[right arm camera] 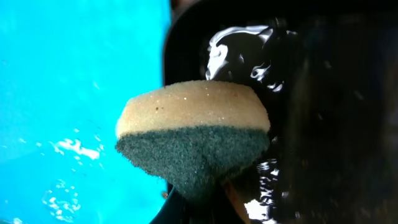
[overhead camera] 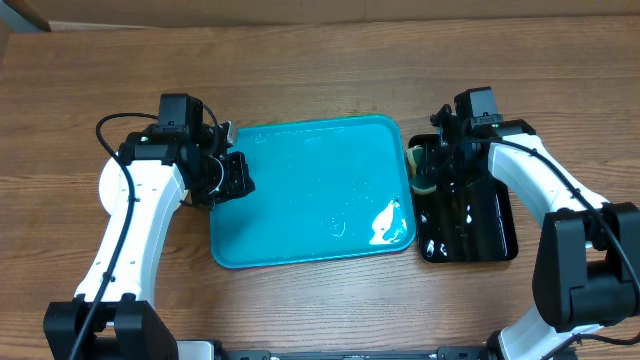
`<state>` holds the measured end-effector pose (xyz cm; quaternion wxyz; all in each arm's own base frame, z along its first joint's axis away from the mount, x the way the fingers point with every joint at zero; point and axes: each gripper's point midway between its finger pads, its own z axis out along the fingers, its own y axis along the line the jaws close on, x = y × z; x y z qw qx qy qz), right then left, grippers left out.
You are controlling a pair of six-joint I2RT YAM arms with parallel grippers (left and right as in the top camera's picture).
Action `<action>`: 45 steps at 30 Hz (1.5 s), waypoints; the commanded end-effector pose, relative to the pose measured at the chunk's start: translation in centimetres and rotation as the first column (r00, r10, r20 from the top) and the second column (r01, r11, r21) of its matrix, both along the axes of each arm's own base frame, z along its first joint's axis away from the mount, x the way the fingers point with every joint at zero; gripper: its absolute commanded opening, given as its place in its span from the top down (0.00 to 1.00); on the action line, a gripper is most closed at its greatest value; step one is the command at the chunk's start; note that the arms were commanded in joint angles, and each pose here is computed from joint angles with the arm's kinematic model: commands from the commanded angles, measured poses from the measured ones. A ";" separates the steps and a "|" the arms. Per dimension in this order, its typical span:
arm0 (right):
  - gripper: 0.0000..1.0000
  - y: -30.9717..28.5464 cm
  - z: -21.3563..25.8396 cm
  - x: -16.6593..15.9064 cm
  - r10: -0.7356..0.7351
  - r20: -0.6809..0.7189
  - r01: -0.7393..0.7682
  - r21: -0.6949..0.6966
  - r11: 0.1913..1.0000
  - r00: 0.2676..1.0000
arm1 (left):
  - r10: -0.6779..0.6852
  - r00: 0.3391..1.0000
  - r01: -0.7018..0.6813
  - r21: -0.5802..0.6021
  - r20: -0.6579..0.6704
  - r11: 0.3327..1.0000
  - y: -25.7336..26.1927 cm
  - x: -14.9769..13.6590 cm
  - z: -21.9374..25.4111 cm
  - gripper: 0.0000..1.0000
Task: Clean dirty plates on tray and stack at the side
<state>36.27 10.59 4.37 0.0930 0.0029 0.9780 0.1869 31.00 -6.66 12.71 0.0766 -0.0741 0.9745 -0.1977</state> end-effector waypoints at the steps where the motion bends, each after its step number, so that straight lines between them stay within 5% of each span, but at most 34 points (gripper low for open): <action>1: 0.96 -1.4 0.0 -0.3 -0.041 -0.030 0.039 -0.080 0.996 0.999 | -0.022 1.000 0.022 0.007 0.017 1.000 -0.1 -0.2 0.3 0.82; 9: 0.96 -3.9 4.8 0.1 -0.153 0.047 0.159 -0.173 0.972 0.987 | -0.014 1.000 0.013 0.054 0.019 0.998 0.7 -0.1 0.0 0.81; 15: 0.96 -5.8 4.0 -1.2 -0.183 0.000 0.177 -0.263 0.949 0.983 | -0.014 1.000 0.013 0.055 0.019 0.998 0.7 -0.1 0.0 0.80; 16: 0.91 -6.1 3.9 -1.2 -0.186 0.000 0.179 -0.277 0.944 0.983 | -0.014 1.000 0.013 0.055 0.019 0.998 0.7 -0.1 0.0 0.80; 19: 0.48 -5.9 4.1 -0.7 -0.185 0.020 0.184 -0.266 0.946 0.982 | -0.014 1.000 0.013 0.055 0.018 0.998 0.7 -0.1 0.0 0.80; 21: 0.48 -5.3 4.2 -0.7 -0.177 0.016 0.175 -0.234 0.956 0.984 | -0.015 1.000 0.014 0.055 0.015 0.998 0.7 -0.2 0.0 0.80; 26: 0.67 0.4 5.6 -2.8 0.000 -0.062 0.003 0.046 0.999 0.998 | -0.031 0.999 0.030 0.059 0.011 0.998 0.7 -0.4 -0.1 0.80; 31: 0.96 3.5 5.1 -5.9 0.105 -0.138 -0.102 0.028 0.994 0.985 | -0.028 1.000 0.027 0.077 0.010 0.997 1.0 -0.4 -0.2 0.81; 45: 0.96 6.9 -1.5 -10.2 0.145 -0.153 -0.161 -0.093 0.983 0.978 | -0.028 1.000 0.027 0.076 0.005 0.997 1.0 -0.5 -0.2 0.82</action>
